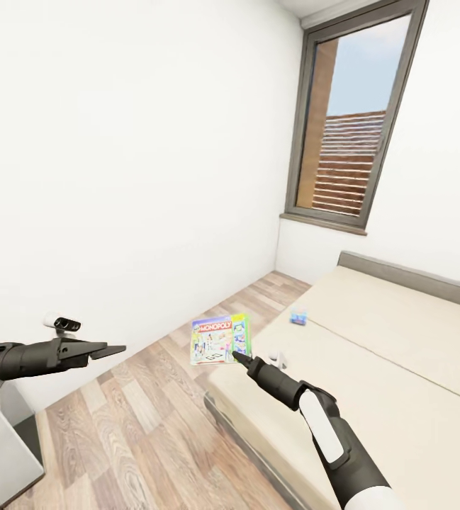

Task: Put all the toys in the child's room - the three board games (two on the bed and one on the table), the two jigsaw puzzles on the table, and the tennis ball on the table - inside the toy box on the table in the child's room.

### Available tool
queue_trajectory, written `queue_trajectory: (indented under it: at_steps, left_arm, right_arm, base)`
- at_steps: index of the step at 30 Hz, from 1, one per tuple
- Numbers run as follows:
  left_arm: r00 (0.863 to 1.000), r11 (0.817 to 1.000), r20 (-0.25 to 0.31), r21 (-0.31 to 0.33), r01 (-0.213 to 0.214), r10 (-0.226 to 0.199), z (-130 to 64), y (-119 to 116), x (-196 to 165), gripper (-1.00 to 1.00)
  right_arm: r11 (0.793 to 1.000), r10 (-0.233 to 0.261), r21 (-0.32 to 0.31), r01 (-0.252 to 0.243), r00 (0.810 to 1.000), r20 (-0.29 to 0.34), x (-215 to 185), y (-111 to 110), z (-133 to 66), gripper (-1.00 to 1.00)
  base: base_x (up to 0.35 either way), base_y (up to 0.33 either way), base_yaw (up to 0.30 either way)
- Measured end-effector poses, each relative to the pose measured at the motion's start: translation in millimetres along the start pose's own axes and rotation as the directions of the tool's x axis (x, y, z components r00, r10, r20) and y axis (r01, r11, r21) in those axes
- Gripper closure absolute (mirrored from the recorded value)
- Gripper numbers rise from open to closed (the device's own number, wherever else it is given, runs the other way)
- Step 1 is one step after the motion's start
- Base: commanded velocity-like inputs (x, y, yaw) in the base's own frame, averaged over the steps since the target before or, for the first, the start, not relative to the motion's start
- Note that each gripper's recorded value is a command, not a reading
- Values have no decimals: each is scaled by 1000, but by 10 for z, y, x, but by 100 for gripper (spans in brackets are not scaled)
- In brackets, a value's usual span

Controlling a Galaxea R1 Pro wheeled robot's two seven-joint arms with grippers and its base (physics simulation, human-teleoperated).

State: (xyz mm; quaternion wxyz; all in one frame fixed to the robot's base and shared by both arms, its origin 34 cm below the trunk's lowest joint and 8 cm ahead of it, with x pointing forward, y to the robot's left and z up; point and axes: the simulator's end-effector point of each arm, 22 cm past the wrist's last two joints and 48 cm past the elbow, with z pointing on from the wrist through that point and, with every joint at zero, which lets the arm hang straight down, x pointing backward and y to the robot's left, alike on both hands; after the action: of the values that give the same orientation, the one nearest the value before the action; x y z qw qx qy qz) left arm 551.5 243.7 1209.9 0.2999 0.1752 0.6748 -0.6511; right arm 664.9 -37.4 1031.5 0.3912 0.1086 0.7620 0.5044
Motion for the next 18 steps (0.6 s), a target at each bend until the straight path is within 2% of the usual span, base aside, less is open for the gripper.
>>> queue_trajectory:
  at_steps: [11,18]
  left_arm:
    - [1000,1000,-2,-3,1,-1,4,49,16,-100]
    - [1000,1000,-2,-3,1,-1,6,73,20,-100]
  right_arm:
    - [1000,8,6,-8,1000,-6,30,-52,12,100]
    - [1000,12,12,-11,1000,-9,47,-85,19,100]
  base:
    - [0,-72,203]
    - [0,-15,203]
